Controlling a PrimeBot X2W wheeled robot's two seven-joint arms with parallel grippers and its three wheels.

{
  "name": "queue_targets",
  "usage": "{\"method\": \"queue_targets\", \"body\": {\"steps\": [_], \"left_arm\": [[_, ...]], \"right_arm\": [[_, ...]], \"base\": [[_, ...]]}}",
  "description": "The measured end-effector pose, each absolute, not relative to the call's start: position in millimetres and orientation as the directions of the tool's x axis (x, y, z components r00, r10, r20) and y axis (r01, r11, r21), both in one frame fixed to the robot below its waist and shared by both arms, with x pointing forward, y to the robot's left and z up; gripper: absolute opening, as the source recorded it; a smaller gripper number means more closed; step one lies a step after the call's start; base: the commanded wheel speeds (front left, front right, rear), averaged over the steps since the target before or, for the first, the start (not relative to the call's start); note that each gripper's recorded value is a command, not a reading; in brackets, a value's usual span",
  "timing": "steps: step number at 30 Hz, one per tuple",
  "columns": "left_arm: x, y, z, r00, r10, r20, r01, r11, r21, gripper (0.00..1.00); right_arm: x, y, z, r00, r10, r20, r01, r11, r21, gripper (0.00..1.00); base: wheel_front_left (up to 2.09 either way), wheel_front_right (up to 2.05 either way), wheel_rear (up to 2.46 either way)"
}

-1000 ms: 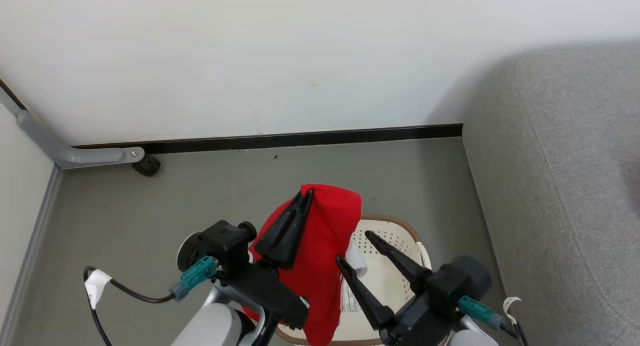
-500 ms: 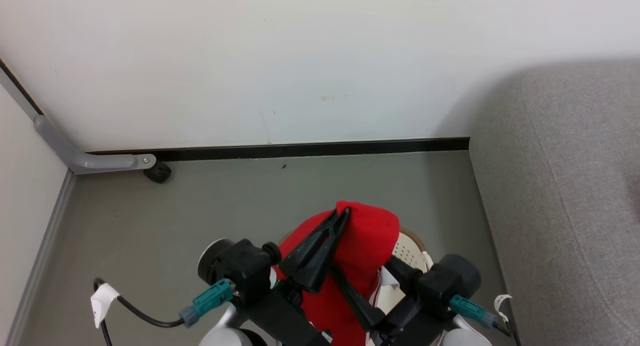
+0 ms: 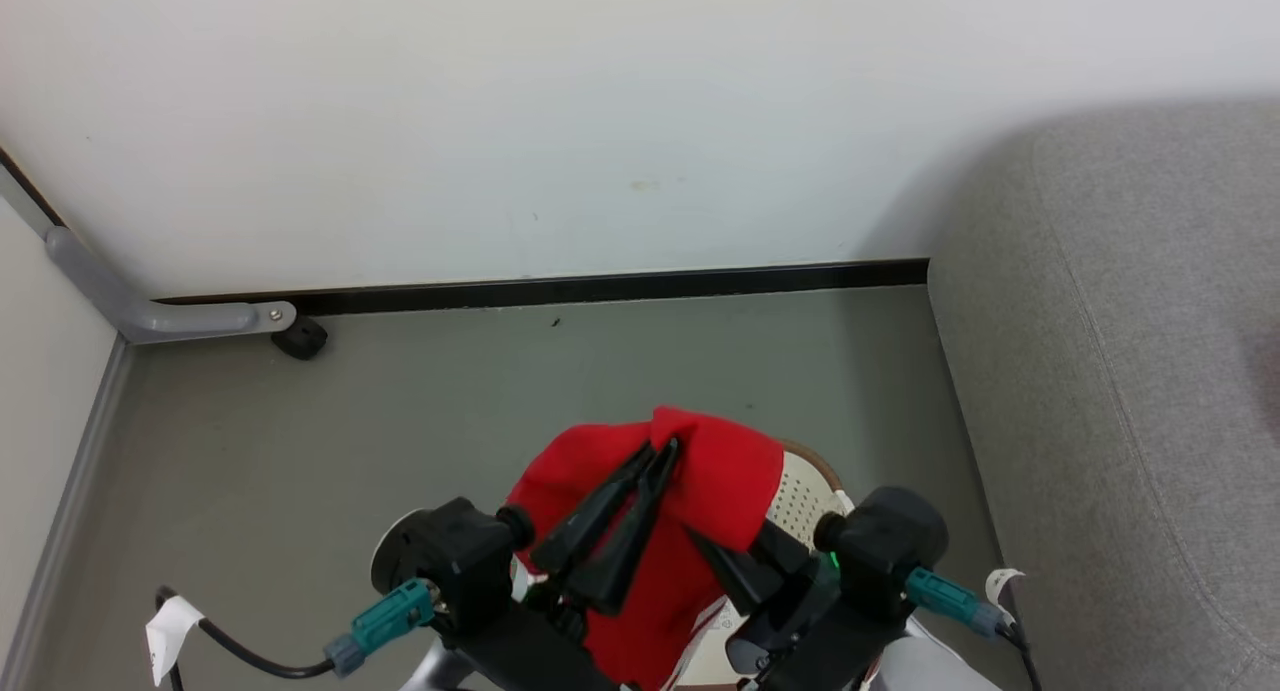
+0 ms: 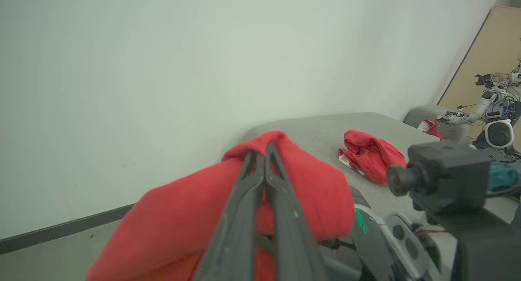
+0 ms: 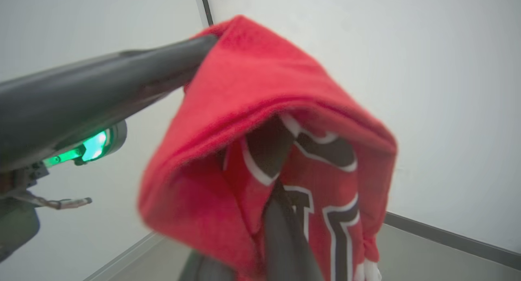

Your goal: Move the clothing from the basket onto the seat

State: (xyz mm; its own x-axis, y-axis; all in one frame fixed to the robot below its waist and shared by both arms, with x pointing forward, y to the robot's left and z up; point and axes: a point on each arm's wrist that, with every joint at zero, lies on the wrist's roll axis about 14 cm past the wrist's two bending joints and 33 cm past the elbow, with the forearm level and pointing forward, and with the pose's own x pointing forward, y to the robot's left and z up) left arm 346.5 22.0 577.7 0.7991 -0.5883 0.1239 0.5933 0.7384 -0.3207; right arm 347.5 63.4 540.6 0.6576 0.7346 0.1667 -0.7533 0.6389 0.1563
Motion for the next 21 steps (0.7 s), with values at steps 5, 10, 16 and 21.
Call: {"method": "queue_targets", "body": {"steps": [5,10,16,21], "left_arm": [[350,27,566,0.810,-0.580,0.088,0.574,0.752,-0.323,1.00],[351,25,560,0.808,-0.585,0.067,0.574,0.755,-0.318,1.00],[352,16,560,0.788,-0.611,0.075,0.603,0.744,-0.288,1.00],[345,5,550,0.761,-0.646,0.056,0.631,0.717,-0.297,1.00]], "right_arm": [[362,47,542,0.698,0.695,0.171,-0.716,0.680,0.157,0.00],[376,23,540,0.742,0.650,0.163,-0.670,0.729,0.141,0.00],[386,-4,541,0.788,0.594,0.162,-0.614,0.779,0.130,0.00],[394,-25,549,0.816,0.548,0.184,-0.571,0.815,0.103,0.00]], "base": [[0.00,0.00,0.00],[0.00,0.00,0.00],[0.00,0.00,0.00],[0.00,0.00,0.00]]}}
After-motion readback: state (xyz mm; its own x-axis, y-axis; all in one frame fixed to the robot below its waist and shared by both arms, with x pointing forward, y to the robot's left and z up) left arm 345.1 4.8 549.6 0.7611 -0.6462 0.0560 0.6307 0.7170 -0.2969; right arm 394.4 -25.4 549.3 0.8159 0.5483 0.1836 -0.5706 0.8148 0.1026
